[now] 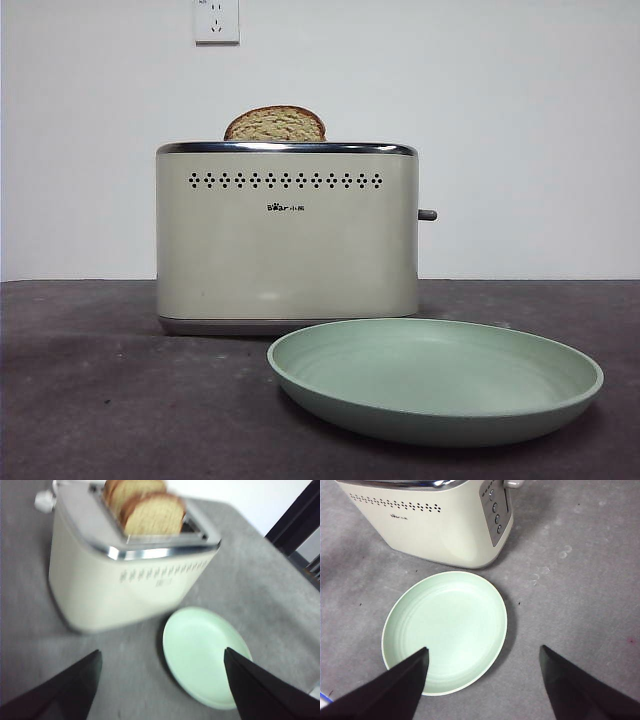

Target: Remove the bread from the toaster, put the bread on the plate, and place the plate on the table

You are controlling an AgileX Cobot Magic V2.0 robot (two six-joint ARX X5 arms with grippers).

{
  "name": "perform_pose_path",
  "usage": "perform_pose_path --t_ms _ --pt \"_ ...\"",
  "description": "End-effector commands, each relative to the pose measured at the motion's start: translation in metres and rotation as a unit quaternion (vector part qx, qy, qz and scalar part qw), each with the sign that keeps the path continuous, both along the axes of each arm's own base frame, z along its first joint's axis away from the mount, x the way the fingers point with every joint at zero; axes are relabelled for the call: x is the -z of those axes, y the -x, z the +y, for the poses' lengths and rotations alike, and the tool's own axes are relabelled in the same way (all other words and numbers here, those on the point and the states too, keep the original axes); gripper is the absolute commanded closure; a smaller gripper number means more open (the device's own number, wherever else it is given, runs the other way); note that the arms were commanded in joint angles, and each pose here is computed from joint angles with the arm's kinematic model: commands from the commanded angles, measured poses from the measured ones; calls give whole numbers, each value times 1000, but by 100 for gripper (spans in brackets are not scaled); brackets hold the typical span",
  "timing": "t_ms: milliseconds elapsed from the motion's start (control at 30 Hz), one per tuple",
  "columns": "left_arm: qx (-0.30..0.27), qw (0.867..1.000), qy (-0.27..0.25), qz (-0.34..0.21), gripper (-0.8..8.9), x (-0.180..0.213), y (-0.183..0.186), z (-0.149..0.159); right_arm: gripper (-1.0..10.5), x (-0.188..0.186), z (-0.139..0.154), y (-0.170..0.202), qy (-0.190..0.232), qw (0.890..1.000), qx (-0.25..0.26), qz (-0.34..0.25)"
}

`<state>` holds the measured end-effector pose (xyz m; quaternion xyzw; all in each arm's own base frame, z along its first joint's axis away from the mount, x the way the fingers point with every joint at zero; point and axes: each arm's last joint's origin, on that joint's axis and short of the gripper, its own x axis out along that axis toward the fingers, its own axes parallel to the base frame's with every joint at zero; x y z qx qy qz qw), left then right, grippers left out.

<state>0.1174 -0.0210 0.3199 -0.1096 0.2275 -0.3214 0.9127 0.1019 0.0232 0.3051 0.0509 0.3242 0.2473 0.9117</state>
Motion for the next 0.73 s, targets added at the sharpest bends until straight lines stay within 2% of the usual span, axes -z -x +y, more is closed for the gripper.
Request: perform_pose_path --t_ms 33,233,467,733 --pt "20 999 -7 -45 411 -18 -10 -3 589 -5 1 -3 -6 1000 1 -2" --pt "64 994 -28 -81 411 -41 -47 -17 589 -5 1 -3 -6 1000 1 -2" --pt "105 989 -66 -84 412 -55 -102 -39 589 -5 1 -3 -6 1000 1 -2" --pt "141 983 -87 -74 412 -57 -165 -66 589 -5 1 -3 -6 1000 1 -2"
